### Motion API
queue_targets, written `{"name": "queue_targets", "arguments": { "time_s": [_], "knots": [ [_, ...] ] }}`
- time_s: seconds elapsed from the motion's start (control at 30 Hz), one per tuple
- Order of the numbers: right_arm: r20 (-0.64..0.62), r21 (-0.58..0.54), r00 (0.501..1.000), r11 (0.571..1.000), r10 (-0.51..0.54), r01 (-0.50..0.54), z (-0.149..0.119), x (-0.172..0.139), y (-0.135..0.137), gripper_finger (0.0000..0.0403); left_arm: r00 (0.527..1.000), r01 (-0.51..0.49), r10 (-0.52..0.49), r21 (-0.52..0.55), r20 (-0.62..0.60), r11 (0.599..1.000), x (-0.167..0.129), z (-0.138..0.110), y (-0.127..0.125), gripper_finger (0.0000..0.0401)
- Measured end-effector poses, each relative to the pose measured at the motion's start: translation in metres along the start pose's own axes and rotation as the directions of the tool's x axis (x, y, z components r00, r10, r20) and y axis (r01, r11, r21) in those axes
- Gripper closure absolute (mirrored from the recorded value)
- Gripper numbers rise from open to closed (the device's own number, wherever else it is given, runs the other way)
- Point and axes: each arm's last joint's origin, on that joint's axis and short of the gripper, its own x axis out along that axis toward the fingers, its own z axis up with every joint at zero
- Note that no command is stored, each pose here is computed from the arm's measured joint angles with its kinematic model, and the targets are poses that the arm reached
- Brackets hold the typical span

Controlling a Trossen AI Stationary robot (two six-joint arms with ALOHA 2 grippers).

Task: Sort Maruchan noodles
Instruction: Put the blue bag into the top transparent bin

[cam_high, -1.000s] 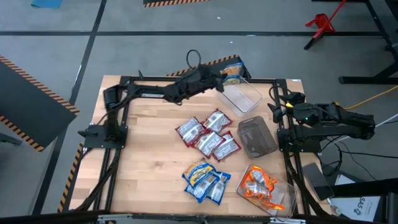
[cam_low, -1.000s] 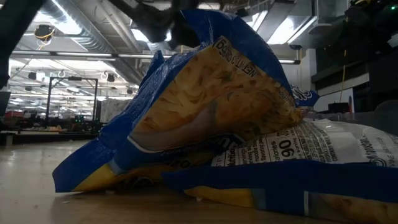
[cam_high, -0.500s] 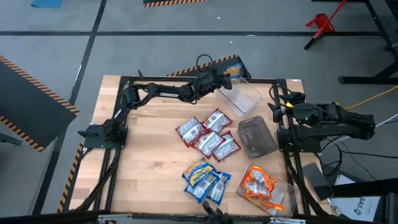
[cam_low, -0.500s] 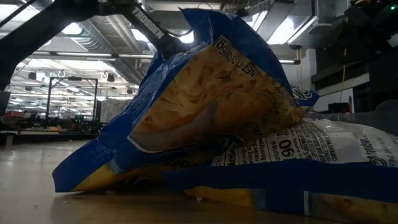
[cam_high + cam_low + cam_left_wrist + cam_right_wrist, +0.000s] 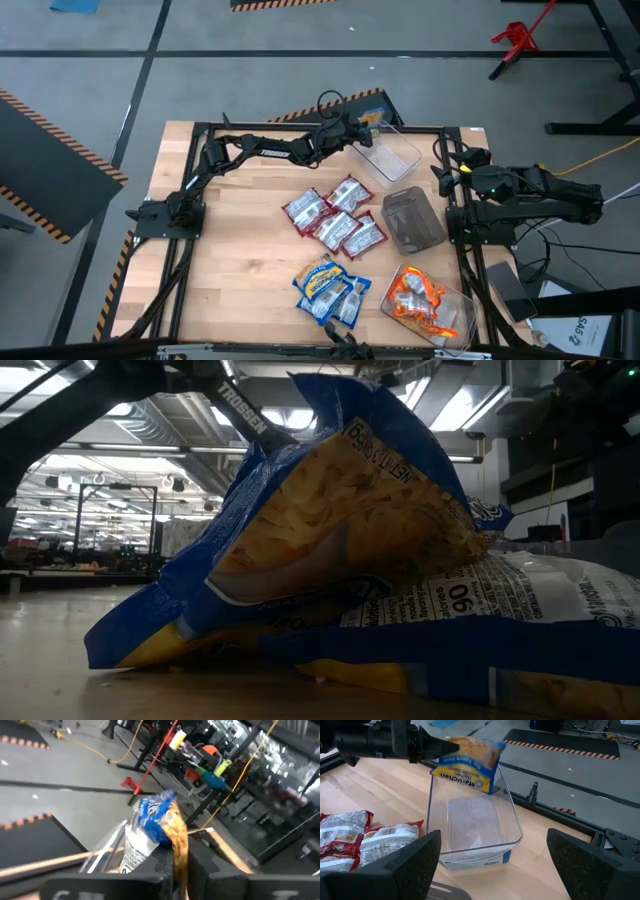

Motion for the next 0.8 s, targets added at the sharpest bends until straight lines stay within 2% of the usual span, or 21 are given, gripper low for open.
{"name": "queue_targets", "arguments": {
  "time_s": [0.1, 0.3, 0.37, 0.5, 0.63, 0.7, 0.8],
  "knots": [
    [0.0, 0.0, 1.0, 1.0, 0.0, 0.0, 0.0, 0.0, 0.0, 0.0052, 1.0, 0.023, -0.022, 0.06, -0.017, 0.998, 0.001, 0.0, 0.001, 0.0352],
    [0.0, -0.001, 1.0, 1.0, 0.0, 0.0, 0.0, 0.0, 0.0, 0.0052, 0.984, 0.152, -0.144, 0.07, -0.108, 0.986, 0.003, 0.003, 0.004, 0.0306],
    [-0.002, -0.001, 1.0, 1.0, 0.003, -0.003, 0.0, 0.0, 0.0, 0.0052, 0.97, 0.205, -0.19, 0.088, -0.154, 0.975, 0.002, 0.011, 0.005, 0.0299],
    [-0.007, -0.002, 1.0, 1.0, 0.008, -0.008, 0.0, 0.0, 0.0, 0.0052, 0.942, 0.303, -0.275, 0.134, -0.192, 0.944, -0.008, 0.047, -0.003, 0.0295],
    [-0.008, -0.002, 1.0, 1.0, 0.008, -0.008, 0.0, 0.0, 0.0, 0.0052, 0.907, 0.374, -0.316, 0.187, -0.279, 0.909, -0.026, 0.082, -0.009, 0.0295],
    [-0.008, -0.002, 1.0, 1.0, 0.008, -0.008, 0.0, 0.0, 0.0, 0.0052, 0.873, 0.429, -0.35, 0.193, -0.338, 0.883, -0.041, 0.101, -0.017, 0.0294],
    [-0.014, -0.004, 1.0, 1.0, 0.014, -0.014, -0.001, 0.0, 0.0, 0.0052, 0.789, 0.509, -0.366, 0.193, -0.493, 0.839, -0.073, 0.122, -0.027, 0.0296]
  ]
}}
